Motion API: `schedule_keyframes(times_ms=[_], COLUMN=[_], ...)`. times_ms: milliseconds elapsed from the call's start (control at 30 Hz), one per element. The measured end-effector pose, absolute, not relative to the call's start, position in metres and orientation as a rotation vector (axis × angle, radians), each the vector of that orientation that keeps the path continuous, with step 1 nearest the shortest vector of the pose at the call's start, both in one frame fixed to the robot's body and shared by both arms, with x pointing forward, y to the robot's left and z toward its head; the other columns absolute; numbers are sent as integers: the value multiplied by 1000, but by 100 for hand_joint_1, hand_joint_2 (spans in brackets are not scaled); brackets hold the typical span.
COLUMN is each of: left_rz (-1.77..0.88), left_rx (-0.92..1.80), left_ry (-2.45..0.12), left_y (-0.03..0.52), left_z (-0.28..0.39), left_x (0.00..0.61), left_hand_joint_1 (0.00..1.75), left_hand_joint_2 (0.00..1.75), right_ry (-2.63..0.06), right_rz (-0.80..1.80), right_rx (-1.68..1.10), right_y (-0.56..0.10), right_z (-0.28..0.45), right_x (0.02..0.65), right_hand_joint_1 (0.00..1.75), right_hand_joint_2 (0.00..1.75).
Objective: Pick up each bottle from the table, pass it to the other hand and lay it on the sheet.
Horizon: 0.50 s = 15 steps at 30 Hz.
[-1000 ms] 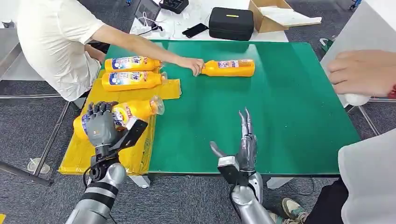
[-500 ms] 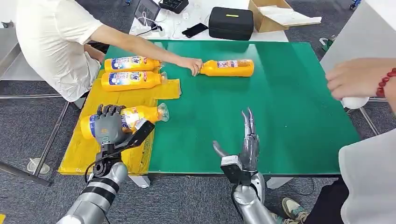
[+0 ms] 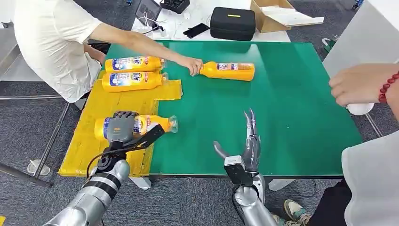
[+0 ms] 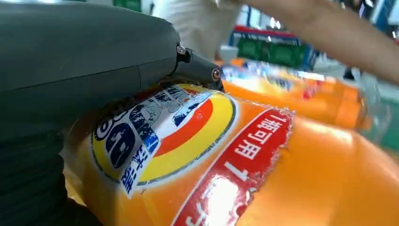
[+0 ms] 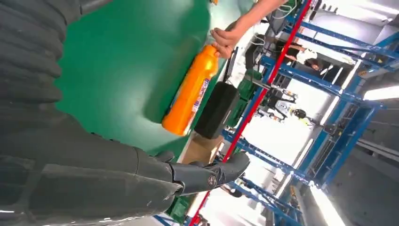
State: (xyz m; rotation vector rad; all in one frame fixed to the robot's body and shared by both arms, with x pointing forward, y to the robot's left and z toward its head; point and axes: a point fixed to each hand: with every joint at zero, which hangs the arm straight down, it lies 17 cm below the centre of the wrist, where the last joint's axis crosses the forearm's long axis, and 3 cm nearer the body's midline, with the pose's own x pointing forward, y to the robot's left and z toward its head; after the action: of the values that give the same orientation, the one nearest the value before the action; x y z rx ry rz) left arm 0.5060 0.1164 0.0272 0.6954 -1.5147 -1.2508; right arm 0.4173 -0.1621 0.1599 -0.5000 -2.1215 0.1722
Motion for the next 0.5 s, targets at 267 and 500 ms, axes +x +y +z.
schedule_keyframes(times_ms=[267,500], left_rz=[-1398,-1387], left_rx=[483,462], left_ry=[-1370,-1356], left_y=[108,111], left_z=[-11,-13], left_x=[491,492], left_hand_joint_1=[150,140], left_hand_joint_2=[175,175], right_ry=[-2110,-2099], right_rz=[131,126], right_rx=[-459,-450], right_y=[-165,-166], right_z=[160,156], right_x=[423,425], right_hand_joint_1=[0,0], right_hand_joint_2=[175,175])
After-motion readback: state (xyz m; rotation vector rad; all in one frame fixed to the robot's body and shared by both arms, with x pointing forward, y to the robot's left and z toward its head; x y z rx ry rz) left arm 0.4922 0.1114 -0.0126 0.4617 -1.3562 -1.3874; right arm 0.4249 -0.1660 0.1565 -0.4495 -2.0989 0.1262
